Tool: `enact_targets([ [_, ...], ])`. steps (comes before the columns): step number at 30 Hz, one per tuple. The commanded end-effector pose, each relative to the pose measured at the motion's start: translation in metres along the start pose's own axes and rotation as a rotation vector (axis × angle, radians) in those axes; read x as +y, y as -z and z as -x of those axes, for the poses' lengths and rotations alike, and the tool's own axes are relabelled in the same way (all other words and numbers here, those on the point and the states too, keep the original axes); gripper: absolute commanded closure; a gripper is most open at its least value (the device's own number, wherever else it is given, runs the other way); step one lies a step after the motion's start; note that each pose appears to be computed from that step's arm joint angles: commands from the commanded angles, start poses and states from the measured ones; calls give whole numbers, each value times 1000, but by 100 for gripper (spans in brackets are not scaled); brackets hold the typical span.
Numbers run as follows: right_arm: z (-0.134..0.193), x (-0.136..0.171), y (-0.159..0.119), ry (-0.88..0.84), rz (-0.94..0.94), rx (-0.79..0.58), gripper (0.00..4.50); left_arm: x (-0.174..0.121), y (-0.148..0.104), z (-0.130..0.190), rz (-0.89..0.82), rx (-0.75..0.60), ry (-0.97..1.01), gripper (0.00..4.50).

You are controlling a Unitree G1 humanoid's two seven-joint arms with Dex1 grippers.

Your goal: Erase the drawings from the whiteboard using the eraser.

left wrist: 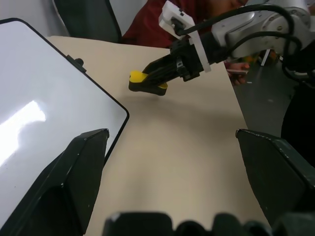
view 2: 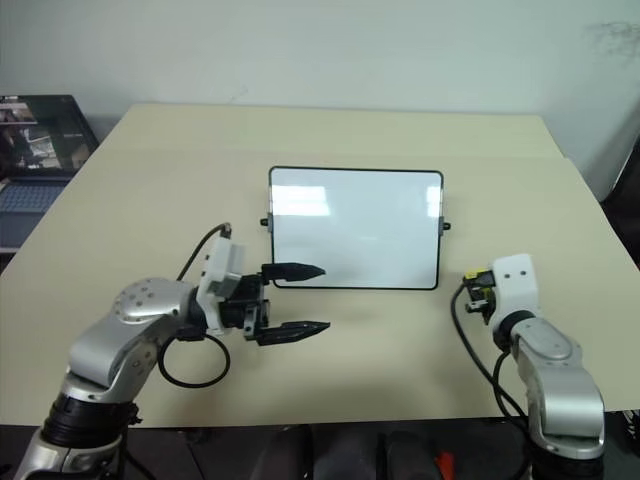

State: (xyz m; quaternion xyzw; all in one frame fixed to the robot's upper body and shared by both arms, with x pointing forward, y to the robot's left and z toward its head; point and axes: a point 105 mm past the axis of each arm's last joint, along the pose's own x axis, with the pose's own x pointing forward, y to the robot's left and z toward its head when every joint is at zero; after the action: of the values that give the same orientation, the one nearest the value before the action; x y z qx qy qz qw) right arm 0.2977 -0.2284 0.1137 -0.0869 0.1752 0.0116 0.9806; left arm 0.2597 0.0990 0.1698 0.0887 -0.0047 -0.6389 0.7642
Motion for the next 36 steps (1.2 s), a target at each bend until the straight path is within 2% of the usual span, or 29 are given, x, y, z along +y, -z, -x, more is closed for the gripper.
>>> enact_targets([
  [1,-3,-12,-7,34,-30,-32,351,-2,-5,0,-26,-15,9,0],
  [7,-13,-23,1,73,-95,3,351,-5,-3,0,-24,-13,-3,0],
  [11,-15,-26,8,77,-207,22,351,-5,-4,1,-24,-16,-17,0],
  [13,-16,-28,10,83,-210,25,277,-5,-4,1,-22,-20,-22,0],
  [14,-17,-29,11,88,-211,26,258,-6,-5,1,-21,-21,-23,0],
  [17,-17,-30,10,95,-219,18,159,-5,-5,1,-20,-24,-28,0],
  [21,-13,-30,-5,115,-199,-34,23,-2,-5,1,-3,-43,-64,0],
  [26,9,-4,-57,48,-132,-279,23,13,-6,12,19,-84,-231,0],
  [28,18,11,-63,9,-63,-354,23,20,-5,20,18,-100,-334,0],
  [30,24,32,-58,-70,-32,-409,23,25,-3,29,29,-127,-453,0],
  [33,27,58,-35,-141,9,-427,23,28,1,47,5,-156,-664,0],
  [36,30,73,-17,-226,-66,-447,23,27,9,65,-21,-176,-860,0],
])
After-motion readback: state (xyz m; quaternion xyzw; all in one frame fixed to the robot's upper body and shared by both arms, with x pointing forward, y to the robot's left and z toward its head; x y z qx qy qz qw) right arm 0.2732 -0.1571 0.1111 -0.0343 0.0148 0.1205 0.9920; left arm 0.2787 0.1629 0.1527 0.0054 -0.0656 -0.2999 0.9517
